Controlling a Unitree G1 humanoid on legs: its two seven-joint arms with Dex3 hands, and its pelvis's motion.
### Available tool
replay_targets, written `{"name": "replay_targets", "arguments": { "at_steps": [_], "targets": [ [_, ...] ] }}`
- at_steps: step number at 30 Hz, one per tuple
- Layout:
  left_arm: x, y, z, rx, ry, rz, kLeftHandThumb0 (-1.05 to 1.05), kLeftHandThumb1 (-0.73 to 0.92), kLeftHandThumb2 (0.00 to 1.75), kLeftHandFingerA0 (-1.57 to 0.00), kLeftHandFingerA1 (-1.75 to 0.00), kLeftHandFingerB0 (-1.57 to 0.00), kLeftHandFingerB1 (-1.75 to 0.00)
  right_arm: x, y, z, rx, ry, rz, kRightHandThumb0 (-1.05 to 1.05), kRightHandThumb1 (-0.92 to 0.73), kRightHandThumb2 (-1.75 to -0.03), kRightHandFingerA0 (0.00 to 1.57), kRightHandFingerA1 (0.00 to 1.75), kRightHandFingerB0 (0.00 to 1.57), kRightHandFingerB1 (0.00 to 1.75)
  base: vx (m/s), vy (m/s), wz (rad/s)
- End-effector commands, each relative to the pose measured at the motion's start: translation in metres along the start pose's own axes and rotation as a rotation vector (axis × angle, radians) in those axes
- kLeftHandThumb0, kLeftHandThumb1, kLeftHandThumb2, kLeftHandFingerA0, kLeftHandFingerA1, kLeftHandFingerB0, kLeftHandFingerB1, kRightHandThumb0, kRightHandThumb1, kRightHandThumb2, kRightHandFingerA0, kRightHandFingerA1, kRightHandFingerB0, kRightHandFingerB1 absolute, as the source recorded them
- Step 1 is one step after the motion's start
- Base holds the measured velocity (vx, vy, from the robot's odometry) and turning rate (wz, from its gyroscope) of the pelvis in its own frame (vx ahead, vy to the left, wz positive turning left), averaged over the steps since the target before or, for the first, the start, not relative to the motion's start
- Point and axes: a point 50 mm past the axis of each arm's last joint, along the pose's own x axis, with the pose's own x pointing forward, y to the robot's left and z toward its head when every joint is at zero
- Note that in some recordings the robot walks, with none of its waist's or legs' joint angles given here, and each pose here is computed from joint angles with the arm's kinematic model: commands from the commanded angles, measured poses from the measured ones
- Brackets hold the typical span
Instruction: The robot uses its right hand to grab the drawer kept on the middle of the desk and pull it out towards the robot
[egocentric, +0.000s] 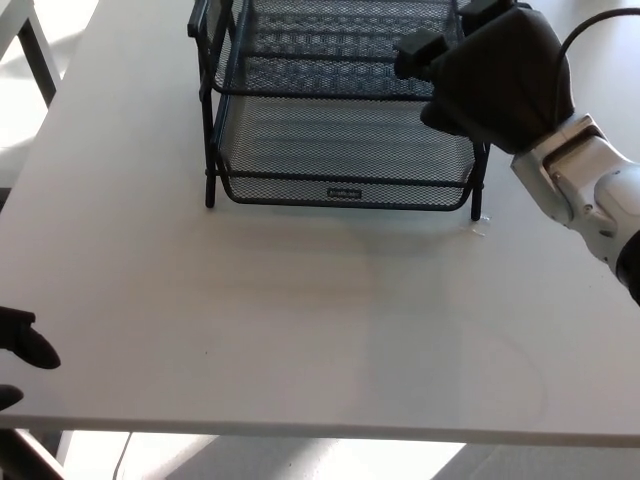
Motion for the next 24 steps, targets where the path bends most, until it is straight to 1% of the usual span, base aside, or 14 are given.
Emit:
{"name": "replay_targets", "arguments": {
  "at_steps": [1, 5, 8, 9, 11, 12, 13, 15, 16, 19, 20, 21, 22, 24],
  "targets": [
    [-0.002, 0.000, -0.001, 0.029, 0.002, -0.019, -0.30, 0.56, 0.56, -0.81, -0.91, -0.84, -0.62, -0.013, 0.001, -0.001, -0.016, -0.003, -0.053, -0.40, -0.55, -0.59, 0.93, 1.57, 0.97, 0.79, 0.00, 0.000, 0.00],
    [-0.002, 0.000, -0.001, 0.031, -0.002, -0.019, -0.29, 0.55, 0.56, -0.82, -0.92, -0.84, -0.63, -0.019, 0.003, 0.001, -0.019, 0.005, -0.061, -0.40, -0.57, -0.60, 0.93, 1.58, 0.97, 0.80, 0.00, 0.000, 0.00],
    [-0.002, 0.000, 0.000, 0.032, 0.001, -0.022, -0.29, 0.56, 0.57, -0.81, -0.92, -0.83, -0.62, -0.025, 0.004, 0.004, -0.009, 0.015, -0.073, -0.40, -0.55, -0.60, 0.94, 1.58, 0.98, 0.77, 0.00, 0.000, 0.00],
    [-0.002, 0.001, -0.001, 0.028, 0.011, -0.026, -0.30, 0.56, 0.57, -0.80, -0.90, -0.83, -0.61, -0.033, 0.005, 0.008, -0.010, 0.007, -0.097, -0.41, -0.54, -0.59, 0.95, 1.57, 0.99, 0.73, 0.00, 0.000, 0.00],
    [-0.002, 0.001, 0.000, 0.031, 0.007, -0.024, -0.29, 0.56, 0.57, -0.81, -0.90, -0.83, -0.61, -0.036, 0.004, 0.010, -0.013, 0.002, -0.109, -0.41, -0.53, -0.60, 0.96, 1.58, 0.99, 0.76, 0.00, 0.000, 0.00],
    [-0.002, 0.001, 0.000, 0.029, 0.001, -0.018, -0.28, 0.55, 0.57, -0.82, -0.90, -0.84, -0.60, -0.041, 0.004, 0.012, -0.007, 0.002, -0.128, -0.39, -0.38, -0.91, 1.21, 1.30, 0.93, 0.94, 0.00, 0.000, 0.00],
    [-0.002, 0.001, -0.001, 0.028, -0.002, -0.017, -0.27, 0.55, 0.57, -0.81, -0.91, -0.83, -0.61, -0.044, 0.005, 0.015, 0.008, 0.009, -0.137, -0.40, -0.38, -0.91, 1.22, 1.31, 0.92, 0.94, 0.00, 0.000, 0.00],
    [-0.003, 0.002, -0.001, 0.028, -0.001, -0.017, -0.28, 0.55, 0.57, -0.81, -0.91, -0.83, -0.61, -0.048, 0.005, 0.018, 0.026, 0.009, -0.144, -0.39, -0.37, -0.90, 1.21, 1.31, 0.92, 0.92, 0.00, 0.000, 0.00],
    [-0.003, 0.002, -0.001, 0.032, 0.000, -0.020, -0.28, 0.55, 0.57, -0.80, -0.90, -0.83, -0.61, -0.055, 0.005, 0.020, 0.050, 0.015, -0.134, -0.40, -0.51, -0.61, 0.92, 1.65, 0.98, 0.77, 0.00, 0.000, 0.00],
    [-0.003, 0.002, -0.001, 0.033, 0.004, -0.024, -0.28, 0.56, 0.57, -0.80, -0.89, -0.83, -0.60, -0.061, 0.003, 0.022, 0.064, 0.018, -0.124, -0.40, -0.52, -0.59, 0.93, 1.63, 0.98, 0.75, 0.00, 0.000, 0.00],
    [-0.003, 0.001, -0.002, 0.026, 0.003, -0.022, -0.28, 0.56, 0.56, -0.80, -0.89, -0.83, -0.60, -0.066, 0.003, 0.024, 0.076, 0.009, -0.124, -0.37, -0.51, -0.61, 0.92, 1.63, 0.98, 0.76, 0.00, 0.000, 0.00],
    [-0.003, 0.001, -0.002, 0.028, 0.004, -0.023, -0.29, 0.56, 0.57, -0.79, -0.90, -0.82, -0.61, -0.069, 0.002, 0.024, 0.079, 0.011, -0.119, -0.43, -0.53, -0.64, 0.91, 1.62, 0.96, 0.72, 0.00, 0.000, 0.00],
    [-0.003, 0.001, -0.002, 0.029, 0.006, -0.023, -0.29, 0.56, 0.57, -0.80, -0.89, -0.83, -0.60, -0.074, 0.001, 0.025, 0.078, 0.015, -0.110, -0.38, -0.54, -0.63, 0.91, 1.63, 0.96, 0.75, 0.00, 0.000, 0.00],
    [-0.003, 0.001, -0.002, 0.024, 0.006, -0.021, -0.29, 0.56, 0.57, -0.80, -0.89, -0.83, -0.60, -0.076, 0.000, 0.026, 0.074, 0.014, -0.105, -0.38, -0.54, -0.63, 0.91, 1.63, 0.96, 0.75, 0.00, 0.000, 0.00]
  ]
}}
